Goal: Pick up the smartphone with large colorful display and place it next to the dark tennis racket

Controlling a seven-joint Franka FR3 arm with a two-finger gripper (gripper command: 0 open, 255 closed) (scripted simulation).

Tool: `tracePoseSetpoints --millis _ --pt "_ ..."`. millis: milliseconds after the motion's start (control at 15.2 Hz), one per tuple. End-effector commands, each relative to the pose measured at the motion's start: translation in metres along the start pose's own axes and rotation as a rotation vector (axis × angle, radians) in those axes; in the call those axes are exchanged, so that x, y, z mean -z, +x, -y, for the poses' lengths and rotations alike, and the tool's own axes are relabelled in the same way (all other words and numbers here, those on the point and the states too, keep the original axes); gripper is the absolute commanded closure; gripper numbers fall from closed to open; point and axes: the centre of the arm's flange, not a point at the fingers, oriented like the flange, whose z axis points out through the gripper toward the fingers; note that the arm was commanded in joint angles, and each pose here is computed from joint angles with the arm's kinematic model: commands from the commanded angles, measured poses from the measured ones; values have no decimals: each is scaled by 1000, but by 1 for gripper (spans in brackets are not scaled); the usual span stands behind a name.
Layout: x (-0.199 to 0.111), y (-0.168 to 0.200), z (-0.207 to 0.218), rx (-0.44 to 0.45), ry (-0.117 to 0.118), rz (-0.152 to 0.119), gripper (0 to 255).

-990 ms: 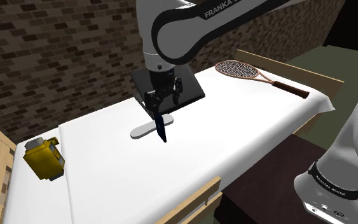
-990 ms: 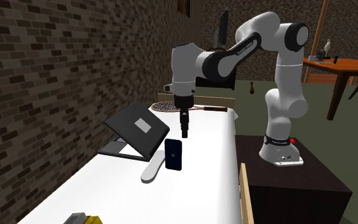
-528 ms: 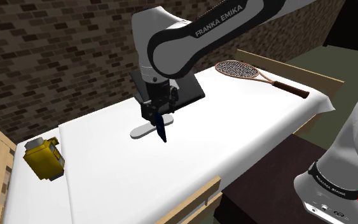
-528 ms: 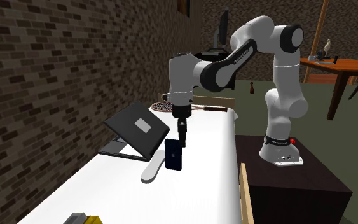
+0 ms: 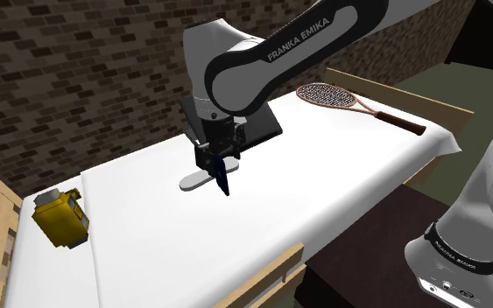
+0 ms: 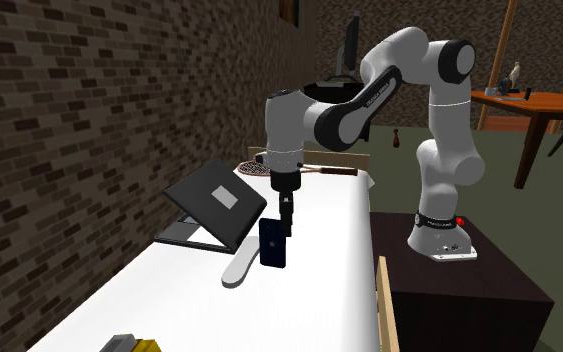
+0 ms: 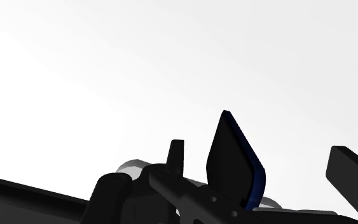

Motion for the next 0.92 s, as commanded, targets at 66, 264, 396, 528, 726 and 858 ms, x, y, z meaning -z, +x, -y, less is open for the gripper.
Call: tracePoseSetpoints --millis 66,264,396,528,726,858 --pt "0 0 0 0 0 0 255" --pt "0 0 0 0 0 0 255" --pt "0 0 0 0 0 0 255" --pt "0 0 0 0 0 0 255" --pt "5 0 0 0 0 0 255" --pt "16 0 0 0 0 0 255"
